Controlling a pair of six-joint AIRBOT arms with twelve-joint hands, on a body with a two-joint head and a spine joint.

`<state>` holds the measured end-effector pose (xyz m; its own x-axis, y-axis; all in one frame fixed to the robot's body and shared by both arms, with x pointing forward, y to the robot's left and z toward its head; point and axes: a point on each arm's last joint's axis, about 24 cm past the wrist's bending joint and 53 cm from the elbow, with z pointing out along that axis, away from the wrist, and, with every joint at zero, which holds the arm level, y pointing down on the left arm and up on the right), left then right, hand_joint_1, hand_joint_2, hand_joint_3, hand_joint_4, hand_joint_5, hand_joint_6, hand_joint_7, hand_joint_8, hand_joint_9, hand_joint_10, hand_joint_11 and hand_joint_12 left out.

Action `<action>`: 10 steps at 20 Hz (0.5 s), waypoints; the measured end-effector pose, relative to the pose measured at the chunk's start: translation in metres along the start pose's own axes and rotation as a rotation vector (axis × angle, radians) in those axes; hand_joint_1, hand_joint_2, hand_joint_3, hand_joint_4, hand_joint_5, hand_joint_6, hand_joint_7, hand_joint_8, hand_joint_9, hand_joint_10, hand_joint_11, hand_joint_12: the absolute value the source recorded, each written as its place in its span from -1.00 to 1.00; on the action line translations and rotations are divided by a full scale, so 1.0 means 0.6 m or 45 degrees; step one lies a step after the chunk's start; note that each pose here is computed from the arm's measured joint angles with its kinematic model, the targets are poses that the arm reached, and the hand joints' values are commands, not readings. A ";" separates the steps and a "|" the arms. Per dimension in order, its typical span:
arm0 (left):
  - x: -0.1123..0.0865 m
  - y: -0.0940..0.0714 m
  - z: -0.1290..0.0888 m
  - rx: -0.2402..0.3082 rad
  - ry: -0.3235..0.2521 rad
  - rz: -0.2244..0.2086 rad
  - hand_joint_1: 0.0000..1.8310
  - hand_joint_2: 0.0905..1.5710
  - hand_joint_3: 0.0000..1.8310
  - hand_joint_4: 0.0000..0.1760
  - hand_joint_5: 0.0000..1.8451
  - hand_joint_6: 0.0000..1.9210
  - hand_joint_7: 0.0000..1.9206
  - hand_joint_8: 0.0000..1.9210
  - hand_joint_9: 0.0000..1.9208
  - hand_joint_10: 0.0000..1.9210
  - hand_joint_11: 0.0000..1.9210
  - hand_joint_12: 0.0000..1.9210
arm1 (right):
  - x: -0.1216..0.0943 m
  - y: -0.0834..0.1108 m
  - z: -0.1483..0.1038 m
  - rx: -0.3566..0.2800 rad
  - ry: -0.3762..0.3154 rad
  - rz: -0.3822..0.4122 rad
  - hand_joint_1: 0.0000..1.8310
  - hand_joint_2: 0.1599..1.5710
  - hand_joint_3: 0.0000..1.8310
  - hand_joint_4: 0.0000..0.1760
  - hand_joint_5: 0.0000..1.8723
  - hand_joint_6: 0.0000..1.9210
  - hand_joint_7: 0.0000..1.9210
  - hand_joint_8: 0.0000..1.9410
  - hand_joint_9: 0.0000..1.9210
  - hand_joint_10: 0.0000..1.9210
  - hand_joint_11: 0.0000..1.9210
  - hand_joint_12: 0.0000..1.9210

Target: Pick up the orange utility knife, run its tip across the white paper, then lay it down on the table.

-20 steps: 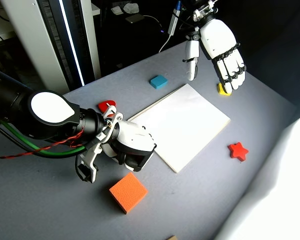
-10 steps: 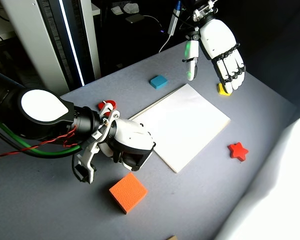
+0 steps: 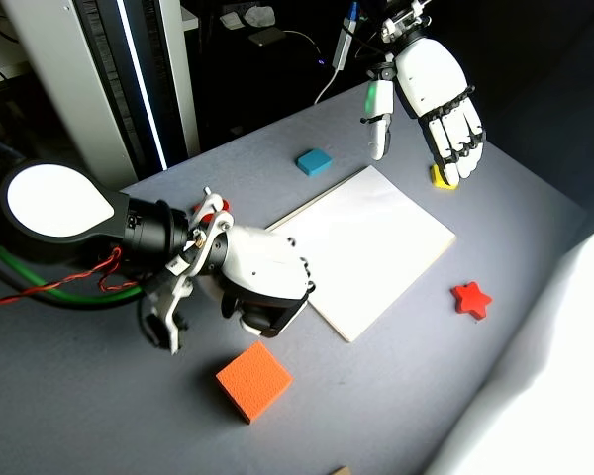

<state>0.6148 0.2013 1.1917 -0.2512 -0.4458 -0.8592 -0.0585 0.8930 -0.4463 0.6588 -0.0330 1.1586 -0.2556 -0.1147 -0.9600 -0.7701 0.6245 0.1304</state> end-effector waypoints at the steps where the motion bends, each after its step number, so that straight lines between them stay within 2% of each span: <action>1: 0.001 -0.001 0.000 0.000 0.002 -0.001 -0.98 0.54 -1.00 -0.37 -0.95 -1.00 -0.88 -1.00 -0.87 -1.00 -1.00 -0.40 | -0.005 -0.008 0.002 0.034 -0.019 -0.041 0.62 0.51 -1.00 1.00 0.36 1.00 0.53 1.00 0.64 1.00 0.71 1.00; 2: 0.002 -0.001 0.000 0.000 0.003 -0.002 -0.96 0.54 -1.00 -0.34 -0.95 -1.00 -0.89 -1.00 -0.87 -1.00 -1.00 -0.42 | -0.006 -0.011 0.006 0.055 -0.022 -0.080 0.62 0.51 -1.00 1.00 0.36 1.00 0.52 1.00 0.64 1.00 0.71 1.00; 4: 0.002 -0.001 0.000 0.000 0.003 0.000 -0.94 0.54 -1.00 -0.40 -0.94 -1.00 -0.88 -1.00 -0.85 -0.99 -1.00 -0.33 | -0.009 -0.008 0.016 0.070 -0.030 -0.138 0.63 0.50 -1.00 1.00 0.36 1.00 0.52 1.00 0.64 1.00 0.70 1.00; 6: 0.003 -0.002 0.000 0.003 0.006 0.000 -0.94 0.54 -1.00 -0.46 -0.94 -1.00 -0.86 -0.99 -0.85 -0.99 -1.00 -0.34 | -0.022 0.005 0.032 0.072 -0.080 -0.140 0.62 0.51 -1.00 1.00 0.37 1.00 0.53 1.00 0.64 1.00 0.70 1.00; 10: 0.003 -0.001 0.001 0.003 0.006 0.001 -0.97 0.55 -1.00 -0.37 -0.95 -1.00 -0.84 -0.99 -0.80 -0.98 -1.00 -0.23 | -0.049 0.048 0.066 0.034 -0.177 -0.115 0.56 0.51 -1.00 1.00 0.35 1.00 0.53 1.00 0.64 1.00 0.70 1.00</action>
<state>0.6148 0.2000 1.1904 -0.2562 -0.4445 -0.8583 -0.0562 0.8933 -0.4459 0.6670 0.0190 1.1806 -0.1010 -0.0642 -0.9928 -0.7701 0.6368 0.0371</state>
